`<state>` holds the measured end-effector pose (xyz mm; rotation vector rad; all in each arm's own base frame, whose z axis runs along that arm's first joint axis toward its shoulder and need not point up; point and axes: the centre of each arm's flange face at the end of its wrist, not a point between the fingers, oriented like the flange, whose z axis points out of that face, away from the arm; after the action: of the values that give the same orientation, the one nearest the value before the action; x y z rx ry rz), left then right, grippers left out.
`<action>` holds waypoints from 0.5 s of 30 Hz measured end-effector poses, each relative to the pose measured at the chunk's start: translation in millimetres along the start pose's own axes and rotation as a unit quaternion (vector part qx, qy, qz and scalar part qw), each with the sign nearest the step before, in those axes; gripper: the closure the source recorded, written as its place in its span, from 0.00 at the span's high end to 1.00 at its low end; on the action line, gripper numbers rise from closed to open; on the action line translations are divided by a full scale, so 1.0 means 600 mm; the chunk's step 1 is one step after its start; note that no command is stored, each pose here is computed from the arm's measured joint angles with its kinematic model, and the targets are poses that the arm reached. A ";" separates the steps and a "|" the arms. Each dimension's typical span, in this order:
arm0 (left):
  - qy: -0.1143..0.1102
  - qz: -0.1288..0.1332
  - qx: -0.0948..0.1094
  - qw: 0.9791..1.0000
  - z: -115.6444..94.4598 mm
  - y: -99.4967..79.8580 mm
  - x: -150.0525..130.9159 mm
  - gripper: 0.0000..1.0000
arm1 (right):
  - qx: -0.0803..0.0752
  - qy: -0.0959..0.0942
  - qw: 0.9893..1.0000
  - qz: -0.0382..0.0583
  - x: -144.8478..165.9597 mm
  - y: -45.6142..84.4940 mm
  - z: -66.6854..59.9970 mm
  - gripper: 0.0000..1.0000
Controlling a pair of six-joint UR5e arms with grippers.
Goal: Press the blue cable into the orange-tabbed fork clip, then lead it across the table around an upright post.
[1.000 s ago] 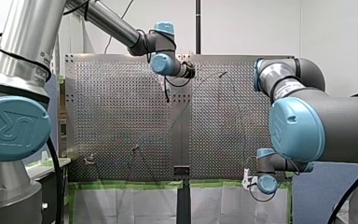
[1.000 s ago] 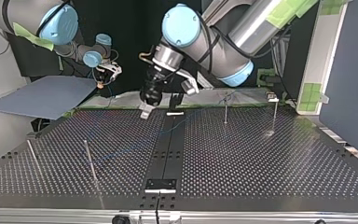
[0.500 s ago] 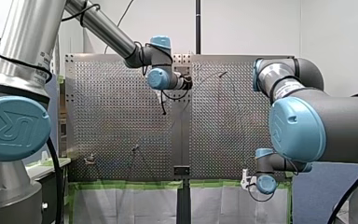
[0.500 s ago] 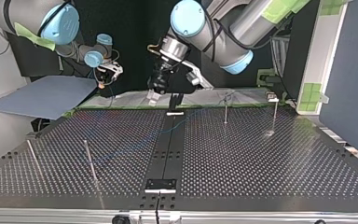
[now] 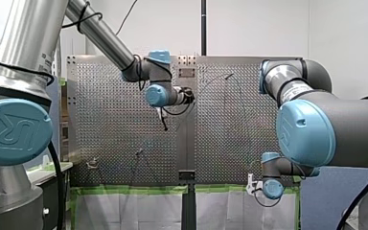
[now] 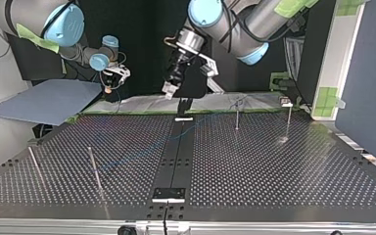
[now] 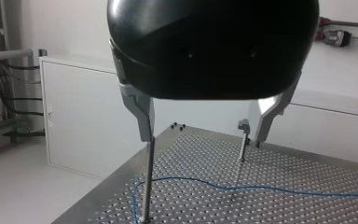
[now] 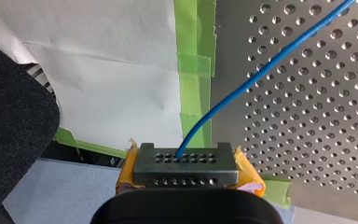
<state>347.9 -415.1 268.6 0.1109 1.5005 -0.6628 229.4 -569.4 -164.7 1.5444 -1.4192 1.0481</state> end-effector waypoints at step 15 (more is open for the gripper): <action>-0.003 0.005 -0.009 1.000 -0.063 0.038 0.059 1.00 | 0.011 -0.001 1.000 -0.001 0.000 -0.006 0.000 0.00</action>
<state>323.2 -390.8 224.1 0.1025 1.4993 -0.6399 233.1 -568.9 -164.7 1.5625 -1.4112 1.0640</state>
